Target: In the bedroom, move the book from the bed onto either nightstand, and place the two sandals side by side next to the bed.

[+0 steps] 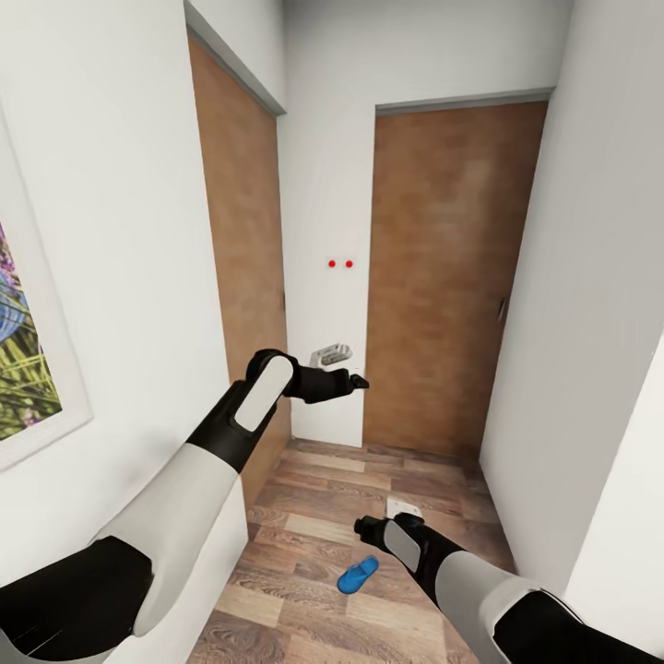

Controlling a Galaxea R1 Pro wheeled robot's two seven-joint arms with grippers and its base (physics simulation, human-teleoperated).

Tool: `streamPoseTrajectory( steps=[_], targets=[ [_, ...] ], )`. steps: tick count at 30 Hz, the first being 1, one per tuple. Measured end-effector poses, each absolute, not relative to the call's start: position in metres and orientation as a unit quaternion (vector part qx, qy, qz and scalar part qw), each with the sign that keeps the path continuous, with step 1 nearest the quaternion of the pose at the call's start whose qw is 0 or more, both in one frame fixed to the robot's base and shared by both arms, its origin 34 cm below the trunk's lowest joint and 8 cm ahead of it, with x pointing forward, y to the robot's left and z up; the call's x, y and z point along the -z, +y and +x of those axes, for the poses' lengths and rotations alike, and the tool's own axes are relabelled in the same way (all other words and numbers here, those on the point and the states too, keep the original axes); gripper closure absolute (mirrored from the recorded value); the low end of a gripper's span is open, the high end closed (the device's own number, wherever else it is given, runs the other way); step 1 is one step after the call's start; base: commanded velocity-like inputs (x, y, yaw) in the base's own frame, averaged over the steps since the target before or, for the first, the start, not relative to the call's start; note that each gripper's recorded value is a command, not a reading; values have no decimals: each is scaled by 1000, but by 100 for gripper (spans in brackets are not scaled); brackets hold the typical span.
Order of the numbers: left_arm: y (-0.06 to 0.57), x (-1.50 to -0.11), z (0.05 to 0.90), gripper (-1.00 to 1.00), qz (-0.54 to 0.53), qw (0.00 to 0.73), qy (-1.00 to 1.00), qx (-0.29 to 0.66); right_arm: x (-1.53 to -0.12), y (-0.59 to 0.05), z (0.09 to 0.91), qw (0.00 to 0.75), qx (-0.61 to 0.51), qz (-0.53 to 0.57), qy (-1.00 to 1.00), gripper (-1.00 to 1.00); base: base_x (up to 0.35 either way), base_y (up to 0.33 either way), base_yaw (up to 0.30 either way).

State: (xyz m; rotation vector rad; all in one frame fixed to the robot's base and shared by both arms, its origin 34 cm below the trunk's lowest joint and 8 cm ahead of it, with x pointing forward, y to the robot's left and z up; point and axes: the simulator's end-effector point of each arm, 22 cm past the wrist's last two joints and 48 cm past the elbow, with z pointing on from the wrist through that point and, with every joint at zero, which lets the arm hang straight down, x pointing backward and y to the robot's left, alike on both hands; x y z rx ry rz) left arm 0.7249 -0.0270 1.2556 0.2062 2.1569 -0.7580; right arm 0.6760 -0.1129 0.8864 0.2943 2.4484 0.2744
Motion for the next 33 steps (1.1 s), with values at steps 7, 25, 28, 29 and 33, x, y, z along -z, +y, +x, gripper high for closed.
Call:
streamPoseTrajectory(
  steps=[7, 25, 28, 29, 33],
  targets=[
    [-28, -1239, 730, -100, 78, 398, 861, 306, -875, -115, 677, 318, -101, 115, 936, -100, 0, 0, 68],
    [-27, -1230, 758, -100, 64, 375, 869, 316, -876, -116, 705, 303, -114, 160, 933, -100, 0, 0, 70],
    [-32, -1236, 761, -100, 66, 373, 865, 329, -872, -115, 707, 295, -122, 177, 931, -100, 0, 0, 71],
    [-33, -1236, 761, -100, 67, 372, 864, 332, -870, -114, 707, 294, -123, 180, 931, -100, 0, 0, 72],
    [-44, -1235, 759, -100, 81, 368, 858, 349, -864, -113, 708, 290, -126, 188, 930, -100, 0, 0, 72]
  ],
)
